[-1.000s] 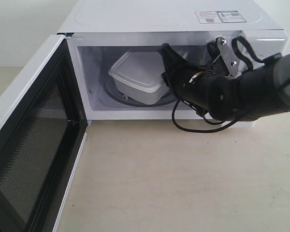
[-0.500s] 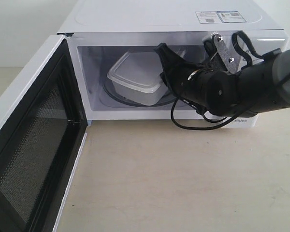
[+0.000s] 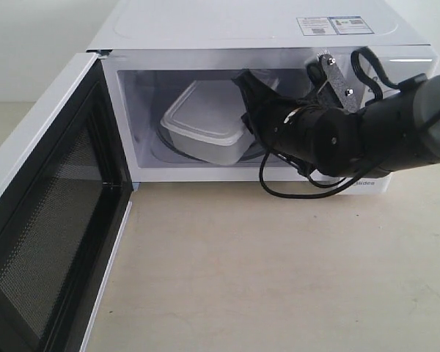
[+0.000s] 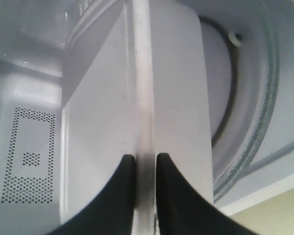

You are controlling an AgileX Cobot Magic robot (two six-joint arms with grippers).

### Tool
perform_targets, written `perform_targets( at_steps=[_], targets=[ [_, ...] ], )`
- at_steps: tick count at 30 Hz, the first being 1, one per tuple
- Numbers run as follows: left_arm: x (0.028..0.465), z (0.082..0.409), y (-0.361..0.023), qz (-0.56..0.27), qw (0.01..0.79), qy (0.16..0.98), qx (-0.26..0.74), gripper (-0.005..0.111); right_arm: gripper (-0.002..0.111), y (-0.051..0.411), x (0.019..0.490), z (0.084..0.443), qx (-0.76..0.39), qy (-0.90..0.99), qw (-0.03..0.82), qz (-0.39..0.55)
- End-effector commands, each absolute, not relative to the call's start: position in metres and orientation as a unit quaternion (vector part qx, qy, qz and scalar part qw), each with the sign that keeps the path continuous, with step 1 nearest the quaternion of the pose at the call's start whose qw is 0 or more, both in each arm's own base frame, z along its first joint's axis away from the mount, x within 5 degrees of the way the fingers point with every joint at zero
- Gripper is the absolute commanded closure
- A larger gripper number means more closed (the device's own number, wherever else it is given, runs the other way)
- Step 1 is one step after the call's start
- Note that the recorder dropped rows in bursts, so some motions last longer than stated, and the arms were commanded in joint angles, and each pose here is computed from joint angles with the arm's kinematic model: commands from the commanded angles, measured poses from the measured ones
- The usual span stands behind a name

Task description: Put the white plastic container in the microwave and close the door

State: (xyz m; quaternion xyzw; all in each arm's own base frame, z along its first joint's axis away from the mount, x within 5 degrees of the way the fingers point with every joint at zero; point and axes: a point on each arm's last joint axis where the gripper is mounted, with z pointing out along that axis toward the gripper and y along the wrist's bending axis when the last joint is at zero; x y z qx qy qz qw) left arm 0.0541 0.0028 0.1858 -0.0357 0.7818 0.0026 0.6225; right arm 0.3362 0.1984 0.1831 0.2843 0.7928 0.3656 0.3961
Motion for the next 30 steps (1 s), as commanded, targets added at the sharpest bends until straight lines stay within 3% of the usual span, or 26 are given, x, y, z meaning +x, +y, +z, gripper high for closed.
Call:
perform_targets(
  at_steps=[1, 4, 9, 13, 19, 23, 30],
  targets=[
    [0.054, 0.185, 0.003, 0.002, 0.625, 0.780, -0.036, 0.102, 0.076, 0.200, 0.338, 0.190, 0.269, 0.788, 0.412, 0.370],
    [0.054, 0.185, 0.003, 0.002, 0.625, 0.780, -0.036, 0.102, 0.057, 0.200, 0.338, 0.190, 0.271, 0.788, 0.412, 0.370],
    [0.054, 0.185, 0.003, 0.002, 0.625, 0.780, -0.036, 0.102, 0.055, 0.200, 0.337, 0.190, 0.272, 0.790, 0.407, 0.369],
    [0.054, 0.185, 0.003, 0.002, 0.625, 0.780, -0.036, 0.102, 0.070, 0.199, 0.331, 0.190, 0.256, 0.819, 0.377, 0.350],
    [0.054, 0.185, 0.003, 0.002, 0.625, 0.780, -0.036, 0.102, 0.108, 0.196, 0.314, 0.216, 0.081, 0.872, 0.393, 0.281],
    [0.054, 0.185, 0.003, 0.002, 0.625, 0.780, -0.036, 0.102, 0.108, 0.193, 0.300, 0.234, -0.055, 0.886, 0.398, 0.232],
    [0.054, 0.185, 0.003, 0.002, 0.625, 0.780, -0.036, 0.102, 0.108, 0.193, 0.284, 0.217, -0.246, 0.899, 0.325, 0.159]
  ],
)
